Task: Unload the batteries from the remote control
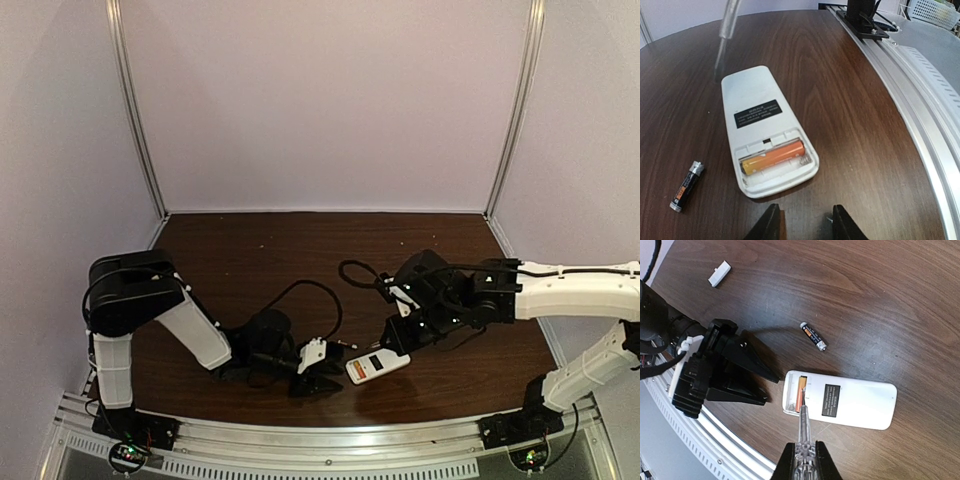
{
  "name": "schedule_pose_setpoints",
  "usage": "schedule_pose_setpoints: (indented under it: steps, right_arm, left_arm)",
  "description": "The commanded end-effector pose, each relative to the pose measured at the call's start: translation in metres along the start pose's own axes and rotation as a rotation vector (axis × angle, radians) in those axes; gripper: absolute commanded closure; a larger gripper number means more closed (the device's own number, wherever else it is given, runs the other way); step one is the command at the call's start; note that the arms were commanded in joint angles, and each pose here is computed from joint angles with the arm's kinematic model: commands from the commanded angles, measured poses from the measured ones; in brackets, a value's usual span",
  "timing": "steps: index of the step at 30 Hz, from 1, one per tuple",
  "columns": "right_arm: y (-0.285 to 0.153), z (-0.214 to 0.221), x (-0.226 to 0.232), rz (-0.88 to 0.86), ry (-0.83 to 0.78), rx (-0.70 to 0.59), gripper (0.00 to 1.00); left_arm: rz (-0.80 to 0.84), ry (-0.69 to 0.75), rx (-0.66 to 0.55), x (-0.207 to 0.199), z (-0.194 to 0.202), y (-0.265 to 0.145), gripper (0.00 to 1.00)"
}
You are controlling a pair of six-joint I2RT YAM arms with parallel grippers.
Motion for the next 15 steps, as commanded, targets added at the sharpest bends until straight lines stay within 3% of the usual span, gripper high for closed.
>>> schedule_pose_setpoints:
  steps: [1, 15]
  right_arm:
    - [0.006, 0.001, 0.007, 0.031, -0.056, 0.035, 1.0]
    - [0.04, 0.005, 0.015, 0.098, -0.105, 0.117, 1.0]
  left_arm:
    - [-0.079, 0.015, 0.001, 0.004, -0.001, -0.004, 0.61]
    - [-0.112, 0.006, 0.004, 0.007, 0.003, -0.003, 0.52]
Point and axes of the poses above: each gripper's point midway between its finger pads, its own y axis out along the fingers, its own x axis along the line the jaws close on, z = x × y, the point moved 8 cm from there along -y, back along the fingers, and after that the axes turned 9 degrees about y, right-handed, at the moved point
